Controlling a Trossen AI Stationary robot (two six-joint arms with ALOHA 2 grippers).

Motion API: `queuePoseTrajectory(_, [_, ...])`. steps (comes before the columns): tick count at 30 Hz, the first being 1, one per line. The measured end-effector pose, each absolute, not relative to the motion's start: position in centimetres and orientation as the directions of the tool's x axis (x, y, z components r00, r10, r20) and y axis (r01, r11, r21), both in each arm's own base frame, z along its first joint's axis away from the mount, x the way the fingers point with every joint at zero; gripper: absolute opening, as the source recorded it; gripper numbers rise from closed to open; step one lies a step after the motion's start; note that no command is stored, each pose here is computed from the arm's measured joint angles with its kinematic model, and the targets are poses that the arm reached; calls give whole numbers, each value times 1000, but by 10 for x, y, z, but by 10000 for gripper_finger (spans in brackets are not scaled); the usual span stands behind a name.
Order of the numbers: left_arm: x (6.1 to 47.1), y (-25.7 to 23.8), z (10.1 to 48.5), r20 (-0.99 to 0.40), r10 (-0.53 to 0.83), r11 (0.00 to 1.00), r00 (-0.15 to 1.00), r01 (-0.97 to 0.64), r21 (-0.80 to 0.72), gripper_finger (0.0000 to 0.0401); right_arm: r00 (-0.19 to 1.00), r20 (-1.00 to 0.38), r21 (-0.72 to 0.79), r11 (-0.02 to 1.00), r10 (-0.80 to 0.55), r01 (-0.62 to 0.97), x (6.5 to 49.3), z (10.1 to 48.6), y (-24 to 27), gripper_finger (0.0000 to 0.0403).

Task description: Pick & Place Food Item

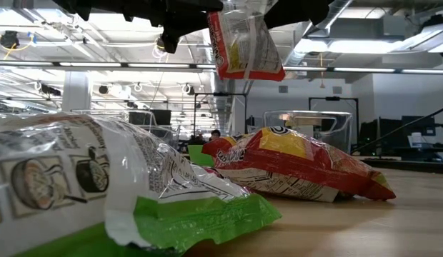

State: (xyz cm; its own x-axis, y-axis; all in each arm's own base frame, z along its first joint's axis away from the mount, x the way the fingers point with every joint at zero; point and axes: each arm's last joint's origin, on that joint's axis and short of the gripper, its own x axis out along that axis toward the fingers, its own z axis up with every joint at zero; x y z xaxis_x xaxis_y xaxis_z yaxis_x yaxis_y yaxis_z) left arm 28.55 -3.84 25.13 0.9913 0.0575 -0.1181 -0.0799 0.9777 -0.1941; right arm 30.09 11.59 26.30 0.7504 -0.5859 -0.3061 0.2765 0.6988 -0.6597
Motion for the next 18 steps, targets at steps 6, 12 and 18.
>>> queuePoseTrajectory(6, [285, -38, 251, -118, 57, 978, 991, -79, -194, 126, 751, -306, -659, 699, -585, 277, 301, 263, 116, 0])
queuePoseTrajectory(12, [285, -38, 251, -118, 57, 978, 991, -80, -194, 108, 751, -306, -659, 699, -586, 277, 301, 263, 116, 0])
queuePoseTrajectory(18, [285, -38, 251, -118, 57, 978, 991, -80, -194, 117, 751, -306, -658, 700, -585, 277, 301, 263, 116, 0])
